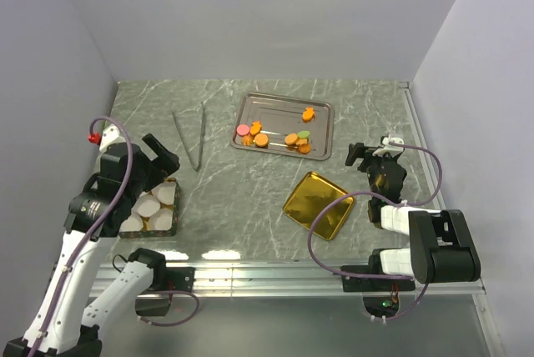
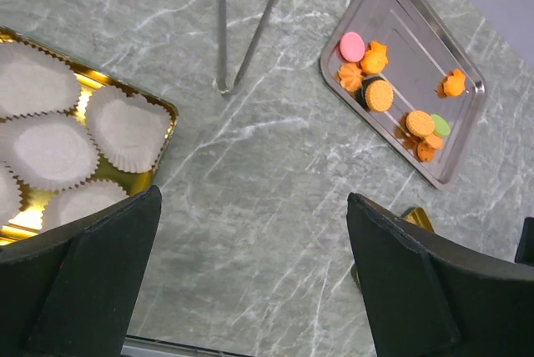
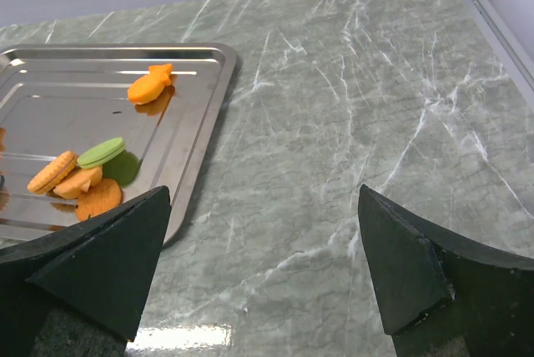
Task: Pack the cookies
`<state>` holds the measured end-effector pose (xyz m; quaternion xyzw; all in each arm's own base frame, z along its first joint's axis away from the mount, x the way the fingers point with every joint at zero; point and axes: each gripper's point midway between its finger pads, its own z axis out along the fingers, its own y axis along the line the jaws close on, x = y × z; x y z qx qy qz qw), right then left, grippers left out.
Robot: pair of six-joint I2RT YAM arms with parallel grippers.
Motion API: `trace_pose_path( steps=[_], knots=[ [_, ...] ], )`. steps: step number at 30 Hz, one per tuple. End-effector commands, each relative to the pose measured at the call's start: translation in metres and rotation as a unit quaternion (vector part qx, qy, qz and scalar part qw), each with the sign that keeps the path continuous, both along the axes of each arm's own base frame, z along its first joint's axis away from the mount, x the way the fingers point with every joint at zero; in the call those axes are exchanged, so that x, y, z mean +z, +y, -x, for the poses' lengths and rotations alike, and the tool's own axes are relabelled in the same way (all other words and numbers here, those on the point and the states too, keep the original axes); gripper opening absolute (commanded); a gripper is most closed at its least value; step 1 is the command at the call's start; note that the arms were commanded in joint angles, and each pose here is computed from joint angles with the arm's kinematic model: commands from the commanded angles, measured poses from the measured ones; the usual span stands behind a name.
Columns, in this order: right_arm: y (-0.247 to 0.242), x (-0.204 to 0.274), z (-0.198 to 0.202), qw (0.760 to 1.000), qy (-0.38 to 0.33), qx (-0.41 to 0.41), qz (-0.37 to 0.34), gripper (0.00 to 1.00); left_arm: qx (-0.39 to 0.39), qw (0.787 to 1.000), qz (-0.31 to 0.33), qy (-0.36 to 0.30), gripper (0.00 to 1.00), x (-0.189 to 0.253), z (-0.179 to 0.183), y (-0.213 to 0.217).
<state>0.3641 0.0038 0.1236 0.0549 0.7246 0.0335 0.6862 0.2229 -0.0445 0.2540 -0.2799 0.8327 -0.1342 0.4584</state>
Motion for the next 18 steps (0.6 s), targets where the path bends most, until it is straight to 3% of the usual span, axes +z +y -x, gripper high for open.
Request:
trace_pose_path(
  steps=[1,6,12,18],
  knots=[
    [-0.003,0.017,-0.002,0.999,-0.033,-0.006,0.005,1.0,0.012,1.0,-0.023,-0.008,1.0,0.008,-0.001,0.009],
    [-0.002,0.017,-0.002,0.999,-0.033,-0.006,0.004,1.0,0.031,0.998,-0.045,-0.012,0.99,0.008,-0.012,0.016],
    [-0.003,0.017,-0.002,0.999,-0.032,-0.006,0.004,1.0,-0.02,0.995,-0.102,-0.005,0.99,0.019,-0.044,0.005],
    [-0.003,0.017,-0.003,0.999,-0.033,-0.007,0.005,1.0,-0.067,0.99,-0.116,0.049,0.99,-0.003,-0.082,-0.017]
  ],
)
